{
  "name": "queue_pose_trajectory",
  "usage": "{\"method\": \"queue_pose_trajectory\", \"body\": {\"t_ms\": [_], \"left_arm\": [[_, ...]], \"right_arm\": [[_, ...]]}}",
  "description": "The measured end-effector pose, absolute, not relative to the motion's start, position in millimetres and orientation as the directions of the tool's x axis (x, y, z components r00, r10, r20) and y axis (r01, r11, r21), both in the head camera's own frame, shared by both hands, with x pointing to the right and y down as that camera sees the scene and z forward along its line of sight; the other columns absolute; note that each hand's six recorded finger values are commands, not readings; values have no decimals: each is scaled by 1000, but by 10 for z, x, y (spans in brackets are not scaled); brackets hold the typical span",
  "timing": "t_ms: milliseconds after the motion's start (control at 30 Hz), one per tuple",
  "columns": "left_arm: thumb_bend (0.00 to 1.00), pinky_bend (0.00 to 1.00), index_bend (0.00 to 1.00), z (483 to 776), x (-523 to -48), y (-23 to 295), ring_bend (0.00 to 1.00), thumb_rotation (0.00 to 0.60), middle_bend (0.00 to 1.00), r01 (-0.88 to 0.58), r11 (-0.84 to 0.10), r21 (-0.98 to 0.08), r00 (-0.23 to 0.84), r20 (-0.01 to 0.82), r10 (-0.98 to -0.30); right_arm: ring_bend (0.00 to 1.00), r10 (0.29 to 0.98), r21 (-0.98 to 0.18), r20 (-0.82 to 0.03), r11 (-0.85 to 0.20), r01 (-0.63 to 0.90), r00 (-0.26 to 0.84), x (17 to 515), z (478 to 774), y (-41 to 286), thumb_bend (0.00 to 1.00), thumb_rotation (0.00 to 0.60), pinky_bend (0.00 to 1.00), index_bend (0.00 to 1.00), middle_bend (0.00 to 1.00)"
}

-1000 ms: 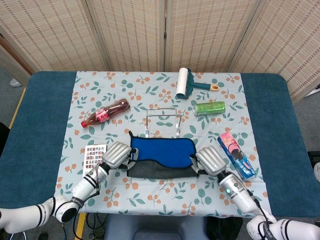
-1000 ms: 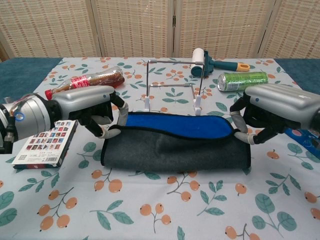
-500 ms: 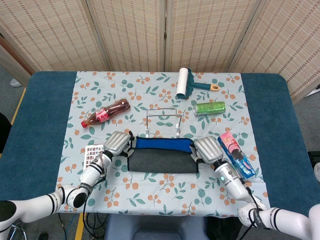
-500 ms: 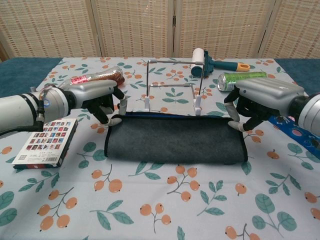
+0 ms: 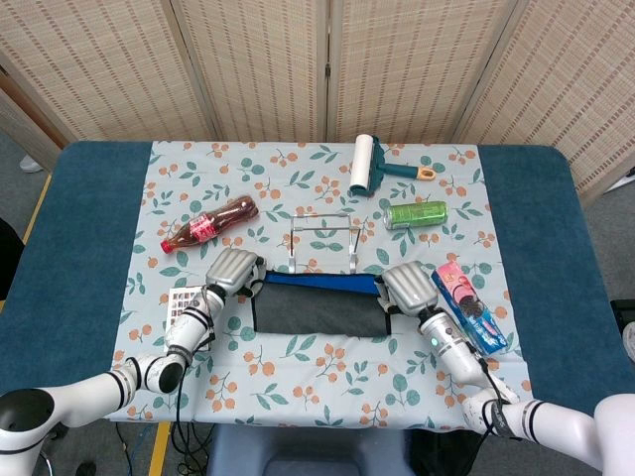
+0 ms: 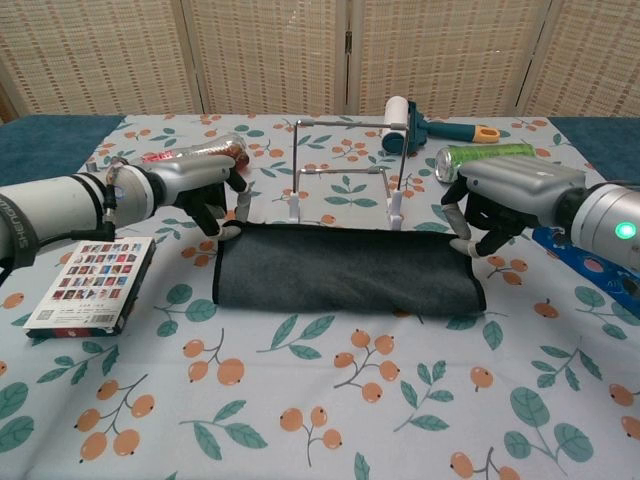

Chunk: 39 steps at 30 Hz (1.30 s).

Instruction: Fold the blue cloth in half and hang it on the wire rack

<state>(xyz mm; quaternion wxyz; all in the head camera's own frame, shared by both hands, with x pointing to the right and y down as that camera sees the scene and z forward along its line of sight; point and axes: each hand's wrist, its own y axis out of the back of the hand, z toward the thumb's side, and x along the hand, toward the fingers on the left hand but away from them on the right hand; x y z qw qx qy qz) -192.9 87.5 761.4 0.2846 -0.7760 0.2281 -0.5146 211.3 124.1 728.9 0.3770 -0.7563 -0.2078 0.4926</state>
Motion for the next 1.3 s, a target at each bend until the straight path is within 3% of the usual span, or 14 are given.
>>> {"method": "queue_pose_trajectory", "body": {"t_ms": [533, 700, 967, 1300], "left_arm": [[419, 946, 524, 7680, -1937, 757, 840, 600, 976, -21, -716, -698, 318, 674, -667], [322, 946, 473, 7661, -1945, 728, 826, 600, 964, -12, -688, -726, 304, 653, -694], [205, 946, 385, 7631, -1984, 715, 814, 600, 951, 4, -656, -754, 278, 631, -724], [119, 946, 265, 7542, -2003, 782, 729, 600, 874, -3, -640, -768, 280, 614, -738]], "right_arm": [[870, 684, -772, -603, -630, -84, 412, 2087, 7419, 1135, 492, 600, 972, 677, 931], [870, 687, -771, -606, -631, -84, 401, 2091, 7445, 1105, 371, 600, 972, 642, 931], [870, 696, -771, -608, -632, -76, 383, 2087, 7473, 1056, 139, 600, 972, 457, 927], [866, 714, -790, -579, -611, -52, 394, 2102, 7352, 1027, 83, 600, 972, 399, 910]]}}
